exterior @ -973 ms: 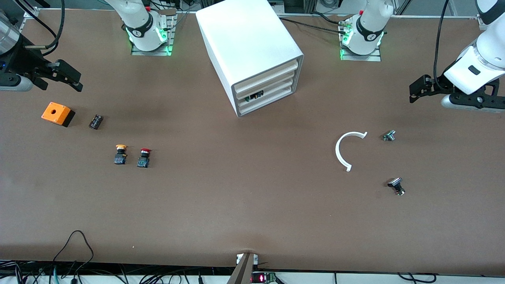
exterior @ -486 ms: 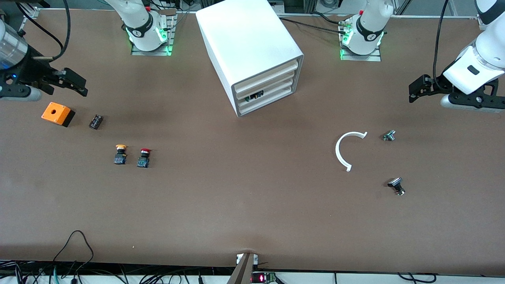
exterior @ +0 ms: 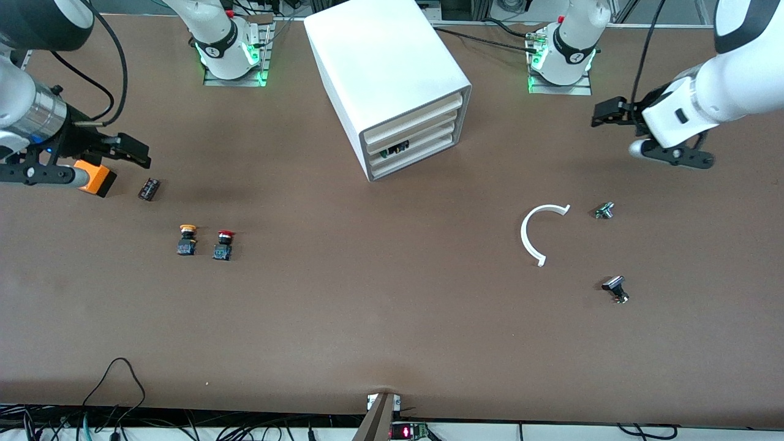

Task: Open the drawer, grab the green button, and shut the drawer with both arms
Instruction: 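Reach the left gripper toward the drawer while the right gripper rises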

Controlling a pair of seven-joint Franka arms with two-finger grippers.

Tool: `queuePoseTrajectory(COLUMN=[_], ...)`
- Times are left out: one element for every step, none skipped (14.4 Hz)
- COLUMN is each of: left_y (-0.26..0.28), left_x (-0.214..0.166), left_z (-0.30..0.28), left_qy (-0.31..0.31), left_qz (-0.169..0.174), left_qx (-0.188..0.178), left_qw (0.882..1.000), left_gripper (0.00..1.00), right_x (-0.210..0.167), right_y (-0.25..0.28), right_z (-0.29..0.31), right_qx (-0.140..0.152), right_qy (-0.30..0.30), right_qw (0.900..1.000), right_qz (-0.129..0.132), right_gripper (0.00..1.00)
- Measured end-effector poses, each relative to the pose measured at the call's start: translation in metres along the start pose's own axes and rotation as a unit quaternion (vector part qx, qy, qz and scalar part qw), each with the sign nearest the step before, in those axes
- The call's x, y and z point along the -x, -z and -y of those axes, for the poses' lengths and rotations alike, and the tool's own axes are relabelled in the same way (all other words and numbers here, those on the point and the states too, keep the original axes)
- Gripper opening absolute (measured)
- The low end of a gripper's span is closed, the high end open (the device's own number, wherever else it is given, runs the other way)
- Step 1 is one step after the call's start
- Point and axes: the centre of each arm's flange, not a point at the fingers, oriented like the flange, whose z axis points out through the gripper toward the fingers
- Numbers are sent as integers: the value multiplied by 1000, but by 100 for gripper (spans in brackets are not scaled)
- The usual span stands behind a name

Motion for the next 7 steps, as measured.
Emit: queuePoseTrajectory(left_y=[-10,-21,-33,-45,-57,-68,-79], left_x=[-5,-11,-18,-27,-37,-47,-56], left_z=[-5,-9,-13,-15,-17,-19,-22], left_qy=[-7,-13,-16,-17,-19,-27,-46], left_qz=[21,44,65,84,100,110,114], left_qx=[34,75,116,153,186,212,235], left_qw=[999,996,991,985,977,971,964], left_gripper=[100,100,100,100,100,100,100], right_x=[-6,-11,-15,-18,-21,-24,-27], right_y=[-7,-14,-22,-30,-37,-44,-49], right_z=[1,4,10,18,28,37,42], right_qx=[-1,-2,-3,-3,-3,-4,-4], right_qy=[1,-2,-9,-14,-16,-15,-15], right_qw=[1000,1000,1000,1000,1000,1000,1000], right_qz=[-2,-2,-2,2,6,6,4], right_gripper=[100,100,100,100,100,100,100])
